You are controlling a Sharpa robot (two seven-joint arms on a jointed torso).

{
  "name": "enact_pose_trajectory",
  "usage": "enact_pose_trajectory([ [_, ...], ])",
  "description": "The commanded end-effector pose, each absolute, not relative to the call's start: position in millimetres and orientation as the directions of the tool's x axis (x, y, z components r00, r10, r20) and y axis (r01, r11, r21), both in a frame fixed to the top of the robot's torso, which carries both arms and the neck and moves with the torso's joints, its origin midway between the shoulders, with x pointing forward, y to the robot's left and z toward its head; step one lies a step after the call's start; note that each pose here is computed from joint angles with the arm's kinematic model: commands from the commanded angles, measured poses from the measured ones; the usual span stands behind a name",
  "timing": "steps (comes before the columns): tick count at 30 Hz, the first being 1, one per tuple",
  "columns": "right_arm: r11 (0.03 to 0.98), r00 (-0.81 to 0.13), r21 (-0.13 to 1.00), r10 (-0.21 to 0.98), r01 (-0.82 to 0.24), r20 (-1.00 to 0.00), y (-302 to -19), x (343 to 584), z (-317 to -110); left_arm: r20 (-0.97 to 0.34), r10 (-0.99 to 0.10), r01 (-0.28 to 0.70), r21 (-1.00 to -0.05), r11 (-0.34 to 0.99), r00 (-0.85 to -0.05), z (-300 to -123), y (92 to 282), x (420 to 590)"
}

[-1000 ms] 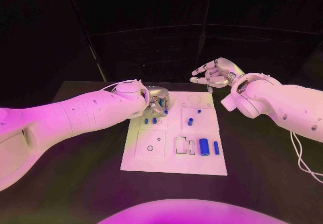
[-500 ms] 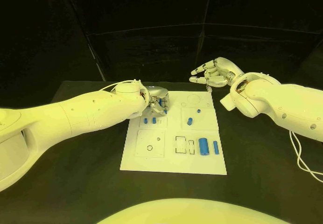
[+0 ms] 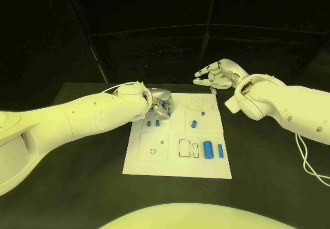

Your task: Assemble the parts on the task board

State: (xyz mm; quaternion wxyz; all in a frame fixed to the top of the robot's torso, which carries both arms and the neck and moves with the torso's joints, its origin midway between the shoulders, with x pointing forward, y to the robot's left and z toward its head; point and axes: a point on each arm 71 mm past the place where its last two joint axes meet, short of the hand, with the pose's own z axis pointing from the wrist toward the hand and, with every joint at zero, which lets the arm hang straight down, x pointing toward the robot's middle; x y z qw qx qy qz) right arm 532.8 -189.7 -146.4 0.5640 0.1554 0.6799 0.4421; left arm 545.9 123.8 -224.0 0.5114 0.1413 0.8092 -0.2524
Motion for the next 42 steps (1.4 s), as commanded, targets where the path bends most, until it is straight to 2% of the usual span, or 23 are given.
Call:
enact_pose_trajectory([
  [1,0.556,-0.321,0.778,0.709,-0.292,-0.628,-188.7,532.9,-145.3,-0.877,-0.005,0.486,-0.271,0.831,-0.480,-232.7,122.3,541.3],
  [10,0.555,-0.323,0.778,0.709,-0.293,-0.627,-188.0,532.9,-145.4,-0.880,-0.010,0.496,-0.276,0.823,-0.474,-231.9,120.8,540.8],
  [24,0.556,-0.327,0.779,0.707,-0.291,-0.627,-187.8,533.1,-145.7,-0.910,-0.080,0.509,-0.298,0.808,-0.407,-224.8,123.7,542.4],
  [35,0.556,-0.328,0.778,0.707,-0.291,-0.627,-188.0,533.2,-145.9,-0.916,-0.105,0.512,-0.309,0.802,-0.388,-221.4,129.2,540.2],
  [42,0.557,-0.326,0.778,0.707,-0.290,-0.628,-189.3,533.2,-146.0,-0.914,-0.162,0.512,-0.347,0.786,-0.371,-205.2,133.0,538.1],
])
